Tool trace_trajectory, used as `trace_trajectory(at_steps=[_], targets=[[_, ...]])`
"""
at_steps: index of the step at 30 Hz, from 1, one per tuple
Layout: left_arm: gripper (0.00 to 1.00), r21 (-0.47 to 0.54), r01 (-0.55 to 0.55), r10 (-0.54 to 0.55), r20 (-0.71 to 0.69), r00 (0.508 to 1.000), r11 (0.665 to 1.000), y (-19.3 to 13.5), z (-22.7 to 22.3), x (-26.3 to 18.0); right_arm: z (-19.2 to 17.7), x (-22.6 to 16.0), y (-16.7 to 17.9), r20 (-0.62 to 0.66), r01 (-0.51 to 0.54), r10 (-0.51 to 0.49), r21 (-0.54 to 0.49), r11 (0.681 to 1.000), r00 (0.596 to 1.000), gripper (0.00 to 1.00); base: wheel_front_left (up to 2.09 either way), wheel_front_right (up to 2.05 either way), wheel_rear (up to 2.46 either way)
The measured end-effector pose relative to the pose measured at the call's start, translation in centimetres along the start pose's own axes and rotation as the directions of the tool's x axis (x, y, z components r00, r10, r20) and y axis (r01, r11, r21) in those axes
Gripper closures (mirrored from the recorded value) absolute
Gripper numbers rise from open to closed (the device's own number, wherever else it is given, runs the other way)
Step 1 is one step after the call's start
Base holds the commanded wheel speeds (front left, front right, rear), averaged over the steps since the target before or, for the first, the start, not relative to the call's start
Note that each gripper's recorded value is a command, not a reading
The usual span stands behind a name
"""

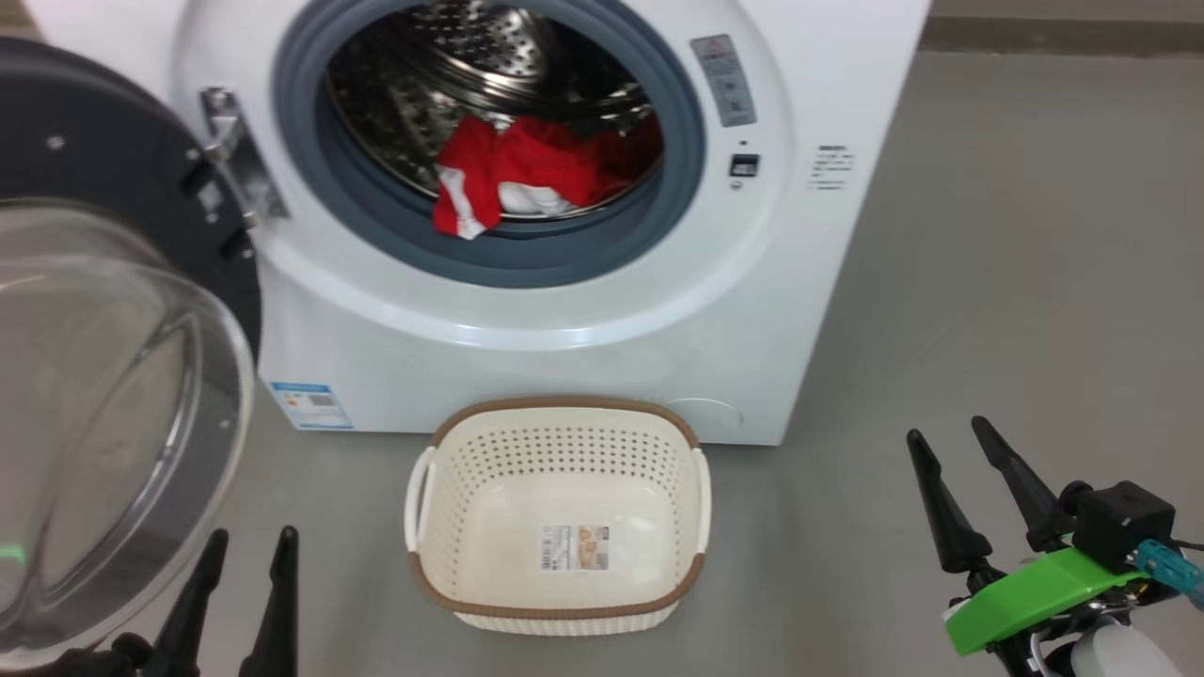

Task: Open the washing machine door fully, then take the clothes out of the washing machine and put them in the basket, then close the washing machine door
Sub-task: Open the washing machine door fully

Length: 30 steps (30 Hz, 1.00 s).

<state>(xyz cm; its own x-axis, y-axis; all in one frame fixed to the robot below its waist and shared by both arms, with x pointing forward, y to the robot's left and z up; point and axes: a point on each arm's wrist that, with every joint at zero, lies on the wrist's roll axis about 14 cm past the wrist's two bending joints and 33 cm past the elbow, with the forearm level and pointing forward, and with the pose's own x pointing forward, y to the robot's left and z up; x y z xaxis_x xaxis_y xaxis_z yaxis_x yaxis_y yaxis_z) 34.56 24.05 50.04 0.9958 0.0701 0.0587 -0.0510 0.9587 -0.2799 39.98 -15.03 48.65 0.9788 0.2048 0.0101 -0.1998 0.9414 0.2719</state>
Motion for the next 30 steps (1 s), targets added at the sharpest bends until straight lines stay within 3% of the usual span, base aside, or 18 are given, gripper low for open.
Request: trace_trajectory(at_steps=[16, 30], targets=[[0.00, -0.031, 0.189, -0.191, -0.063, 0.980, 0.981, -6.3, -2.5, 2.3, 0.5, -3.9, -5.5, 0.018, 0.183, -0.183, 0.007, 0.983, 0.983, 0.00, 0.00, 0.00, 0.00], [0.00, -0.021, 0.206, -0.206, -0.055, 0.977, 0.978, -6.6, -2.1, 2.5, 0.4, -4.6, -6.0, 0.019, 0.209, -0.209, 0.011, 0.978, 0.978, 0.00, 0.00, 0.00, 0.00]])
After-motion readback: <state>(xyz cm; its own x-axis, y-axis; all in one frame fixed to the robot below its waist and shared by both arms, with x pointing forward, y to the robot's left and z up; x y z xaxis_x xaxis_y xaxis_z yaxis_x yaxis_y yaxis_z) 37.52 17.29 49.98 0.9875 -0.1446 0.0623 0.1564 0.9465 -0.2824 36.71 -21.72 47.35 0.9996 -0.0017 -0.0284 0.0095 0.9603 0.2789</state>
